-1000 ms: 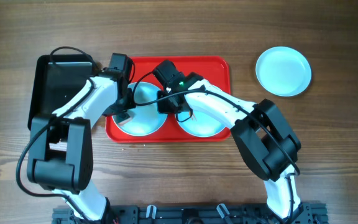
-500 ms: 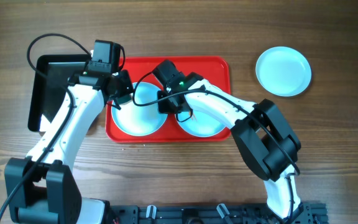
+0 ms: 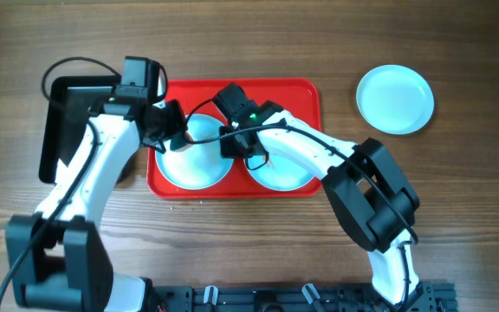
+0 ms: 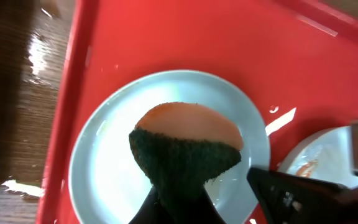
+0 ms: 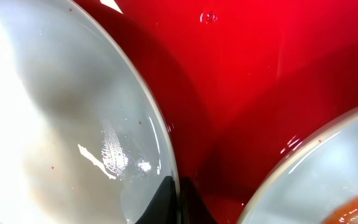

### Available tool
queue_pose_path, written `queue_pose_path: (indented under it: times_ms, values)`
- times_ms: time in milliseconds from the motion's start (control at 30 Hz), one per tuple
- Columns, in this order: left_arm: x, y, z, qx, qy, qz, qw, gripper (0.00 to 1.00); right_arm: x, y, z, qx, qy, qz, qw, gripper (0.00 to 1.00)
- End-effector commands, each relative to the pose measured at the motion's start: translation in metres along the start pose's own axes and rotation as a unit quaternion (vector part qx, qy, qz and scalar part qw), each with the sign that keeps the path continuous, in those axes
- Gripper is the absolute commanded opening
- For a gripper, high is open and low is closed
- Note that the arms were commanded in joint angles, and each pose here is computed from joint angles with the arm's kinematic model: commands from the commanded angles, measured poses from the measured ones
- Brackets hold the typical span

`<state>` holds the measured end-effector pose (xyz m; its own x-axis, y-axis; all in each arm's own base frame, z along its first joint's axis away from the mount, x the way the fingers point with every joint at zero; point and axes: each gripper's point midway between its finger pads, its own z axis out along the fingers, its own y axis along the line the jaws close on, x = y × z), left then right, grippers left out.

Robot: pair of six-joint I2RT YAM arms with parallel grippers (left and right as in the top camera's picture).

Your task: Clean dirty plates on tray and stack at the side

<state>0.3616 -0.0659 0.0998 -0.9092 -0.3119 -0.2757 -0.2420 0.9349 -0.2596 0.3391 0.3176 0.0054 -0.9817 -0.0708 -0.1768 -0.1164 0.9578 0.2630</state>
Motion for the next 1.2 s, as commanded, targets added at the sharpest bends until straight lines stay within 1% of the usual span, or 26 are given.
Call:
queue_pose_path:
  times_ms: [0, 100, 167, 233, 367, 433, 500, 567, 667, 700, 767, 800, 833, 900, 933, 1033, 1100, 1167]
  values:
    - [0.007, 0.006, 0.005, -0.003, 0.007, 0.004, 1.0, 0.04, 0.0, -0.016, 0.011, 0.029, 0.0, 0.003, 1.0, 0.04]
    - [0.028, 0.022, 0.033, -0.023, 0.048, -0.002, 0.999, 0.04, 0.002, -0.017, 0.011, 0.031, 0.003, 0.004, 0.999, 0.04]
    - [0.022, 0.034, 0.034, -0.037, 0.044, -0.014, 0.998, 0.04, 0.004, -0.019, 0.01, 0.035, 0.008, 0.002, 0.999, 0.04]
    - [-0.01, 0.051, 0.008, -0.051, -0.003, -0.038, 0.998, 0.04, 0.004, -0.019, 0.01, 0.035, 0.008, -0.002, 0.999, 0.04]
    - [-0.066, 0.067, -0.043, -0.044, -0.09, -0.021, 0.995, 0.04, 0.003, -0.018, 0.011, 0.033, 0.005, -0.001, 0.999, 0.04]
    - [-0.087, 0.082, -0.064, -0.053, -0.122, 0.002, 0.991, 0.04, 0.002, -0.017, 0.011, 0.033, 0.005, -0.001, 0.999, 0.04]
    - [-0.098, 0.103, -0.071, -0.075, -0.139, 0.004, 0.987, 0.04, 0.002, -0.017, 0.011, 0.033, 0.005, -0.002, 0.999, 0.04]
    - [-0.102, 0.131, -0.069, -0.107, -0.139, -0.013, 0.984, 0.04, 0.002, -0.017, 0.011, 0.032, 0.003, -0.002, 0.999, 0.04]
    - [-0.105, 0.156, -0.059, -0.122, -0.132, -0.029, 0.983, 0.04, 0.002, -0.017, 0.011, 0.032, 0.003, -0.002, 0.999, 0.04]
    - [-0.107, 0.171, -0.05, -0.128, -0.127, -0.038, 0.983, 0.04, 0.002, -0.017, 0.011, 0.032, 0.003, -0.002, 0.999, 0.04]
    - [-0.106, 0.185, -0.037, -0.137, -0.111, -0.026, 0.984, 0.04, 0.002, -0.017, 0.011, 0.032, 0.003, -0.002, 0.999, 0.04]
    - [-0.101, 0.203, -0.022, -0.158, -0.086, -0.012, 0.984, 0.04, 0.002, -0.017, 0.011, 0.032, 0.004, -0.002, 0.999, 0.04]
    - [-0.097, 0.214, -0.016, -0.177, -0.075, -0.018, 0.981, 0.04, 0.002, -0.017, 0.011, 0.033, 0.004, -0.002, 0.999, 0.04]
    - [-0.093, 0.225, -0.009, -0.185, -0.062, -0.026, 0.98, 0.04, 0.002, -0.017, 0.011, 0.033, 0.005, -0.005, 0.999, 0.04]
    - [-0.092, 0.229, -0.007, -0.186, -0.059, -0.03, 0.98, 0.07, 0.002, -0.017, 0.011, 0.033, 0.005, -0.005, 0.999, 0.04]
    - [-0.091, 0.236, -0.007, -0.189, -0.059, -0.039, 0.98, 0.19, 0.002, -0.017, 0.011, 0.032, 0.003, -0.005, 0.999, 0.04]
    - [-0.091, 0.236, -0.007, -0.188, -0.06, -0.047, 0.979, 0.23, 0.001, -0.016, 0.011, 0.031, 0.002, -0.005, 1.0, 0.04]
    - [-0.091, 0.235, -0.007, -0.183, -0.06, -0.049, 0.98, 0.31, -0.001, -0.015, 0.011, 0.028, -0.001, -0.006, 1.0, 0.04]
